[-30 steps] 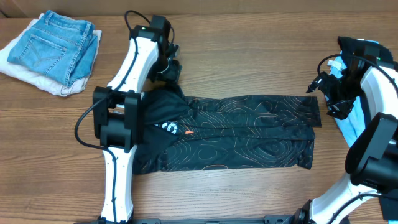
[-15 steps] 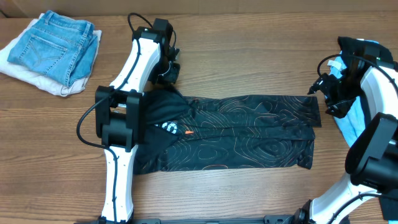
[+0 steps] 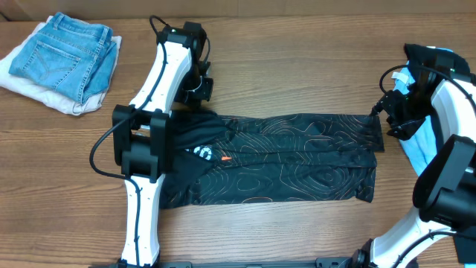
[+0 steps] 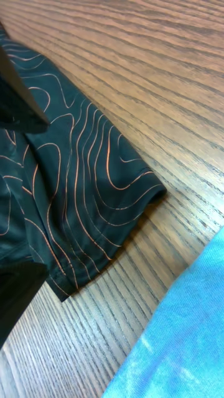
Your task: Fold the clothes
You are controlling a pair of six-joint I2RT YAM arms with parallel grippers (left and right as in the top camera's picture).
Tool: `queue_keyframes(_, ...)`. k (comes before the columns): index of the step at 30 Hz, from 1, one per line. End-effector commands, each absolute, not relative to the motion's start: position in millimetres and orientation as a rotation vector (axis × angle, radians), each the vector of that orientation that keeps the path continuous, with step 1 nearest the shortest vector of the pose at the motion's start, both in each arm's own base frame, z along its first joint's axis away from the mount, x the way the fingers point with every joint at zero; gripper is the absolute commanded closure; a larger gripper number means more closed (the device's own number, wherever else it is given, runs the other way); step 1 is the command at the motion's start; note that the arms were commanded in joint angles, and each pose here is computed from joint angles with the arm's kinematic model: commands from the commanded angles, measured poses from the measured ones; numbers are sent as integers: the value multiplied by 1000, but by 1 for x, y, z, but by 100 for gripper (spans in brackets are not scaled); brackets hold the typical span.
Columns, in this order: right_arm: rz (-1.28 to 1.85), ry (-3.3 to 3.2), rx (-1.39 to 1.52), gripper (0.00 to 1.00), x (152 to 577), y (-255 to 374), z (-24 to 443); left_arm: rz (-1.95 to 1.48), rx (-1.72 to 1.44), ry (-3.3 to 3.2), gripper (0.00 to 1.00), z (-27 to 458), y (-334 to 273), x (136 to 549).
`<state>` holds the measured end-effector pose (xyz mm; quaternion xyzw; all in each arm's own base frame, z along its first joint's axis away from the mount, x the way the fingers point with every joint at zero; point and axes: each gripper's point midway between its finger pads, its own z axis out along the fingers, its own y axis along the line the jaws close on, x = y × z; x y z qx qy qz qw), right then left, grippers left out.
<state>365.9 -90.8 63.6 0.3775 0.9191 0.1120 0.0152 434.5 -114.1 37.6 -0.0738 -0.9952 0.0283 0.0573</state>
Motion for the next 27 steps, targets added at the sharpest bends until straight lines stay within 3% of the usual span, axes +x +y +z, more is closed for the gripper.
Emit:
queue_keyframes(1, 348, 2823, 1164, 33, 369, -92, 79, 93, -226, -3072, 96, 70, -129, 433)
queue_keyframes(5, 349, 2841, 1175, 44, 364, -91, 80, 82, -267, -3042, 96, 73, -139, 422)
queue_keyframes(19, 348, 2822, 1163, 44, 351, -86, 110, -1, -162, -2895, 96, 92, -145, 372)
queue_keyframes(27, 346, 2807, 1146, 44, 335, -81, 137, 150, -184, -2844, 96, 95, -178, 356)
